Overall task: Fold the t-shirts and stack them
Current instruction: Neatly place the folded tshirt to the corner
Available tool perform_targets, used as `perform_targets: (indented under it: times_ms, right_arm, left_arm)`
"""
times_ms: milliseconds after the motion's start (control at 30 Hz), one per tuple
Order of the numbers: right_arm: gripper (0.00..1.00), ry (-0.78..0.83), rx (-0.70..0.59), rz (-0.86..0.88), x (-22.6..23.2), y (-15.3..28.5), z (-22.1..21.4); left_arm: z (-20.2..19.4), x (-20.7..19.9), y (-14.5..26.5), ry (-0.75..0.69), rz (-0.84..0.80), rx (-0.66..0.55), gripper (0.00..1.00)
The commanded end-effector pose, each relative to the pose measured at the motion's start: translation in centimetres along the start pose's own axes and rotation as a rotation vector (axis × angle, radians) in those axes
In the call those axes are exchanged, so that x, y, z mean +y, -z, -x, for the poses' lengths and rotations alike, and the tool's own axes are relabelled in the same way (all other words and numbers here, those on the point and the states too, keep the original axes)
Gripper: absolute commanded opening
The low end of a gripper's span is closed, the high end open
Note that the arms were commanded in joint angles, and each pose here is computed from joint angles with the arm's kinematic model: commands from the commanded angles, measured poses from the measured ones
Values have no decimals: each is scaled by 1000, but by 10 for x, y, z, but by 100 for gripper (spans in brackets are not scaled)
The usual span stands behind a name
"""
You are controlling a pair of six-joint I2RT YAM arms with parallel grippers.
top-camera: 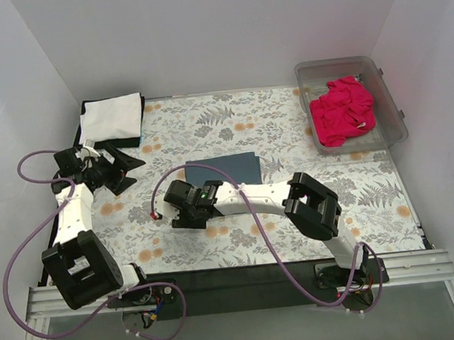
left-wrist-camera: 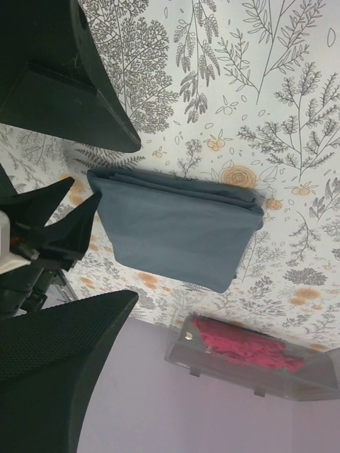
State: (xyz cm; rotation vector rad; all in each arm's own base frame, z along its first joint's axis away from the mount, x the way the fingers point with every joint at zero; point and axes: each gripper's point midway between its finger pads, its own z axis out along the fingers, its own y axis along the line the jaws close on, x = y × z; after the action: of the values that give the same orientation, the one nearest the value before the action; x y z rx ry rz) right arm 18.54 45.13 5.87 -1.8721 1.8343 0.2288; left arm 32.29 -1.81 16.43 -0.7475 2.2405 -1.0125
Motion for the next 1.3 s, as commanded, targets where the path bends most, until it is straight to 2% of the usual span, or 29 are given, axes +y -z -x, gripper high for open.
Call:
perform_targets:
  times_ms: [0, 133, 233, 267, 300, 500, 667, 767, 800, 900, 1067, 1267]
  right_arm:
    - [52, 12, -9, 22, 4, -12, 3]
    - [50, 15, 3, 26, 6, -26, -7]
    - [31, -8, 7, 24, -1, -30, -15]
    - [13, -13, 0, 24, -3, -28, -14]
    - [2, -19, -4, 24, -6, -25, -13]
    - [1, -53, -134, 63, -26, 9, 13]
    - [1, -85, -243, 96, -39, 42, 33]
    - [1, -103, -257, 96, -43, 46, 35]
    - [1, -109, -257, 93, -45, 46, 35]
    - [1, -131, -250, 83, -51, 43, 33]
    - [1, -154, -260, 76, -58, 42, 38]
    - [1, -168, -263, 97, -55, 39, 39]
  left_arm:
    - [0, -9, 6, -22, -26, -30, 77]
    - [-8, -3, 4, 20, -20, -25, 77]
    - [-21, 8, 1, 68, -12, -17, 76]
    - [-25, 11, 0, 80, -10, -11, 76]
    - [-28, 13, -1, 89, -13, -5, 75]
    - [-45, 26, -20, 140, -51, 47, 73]
    - [-47, 21, -30, 111, -68, 6, 76]
    - [-58, 20, -39, 115, -54, -10, 81]
    - [-66, 18, -44, 134, -52, -1, 89]
    - [-75, 19, -57, 132, -35, -25, 94]
    - [-89, 23, -73, 158, -18, -54, 95]
    - [-112, 32, -89, 183, 27, -10, 96]
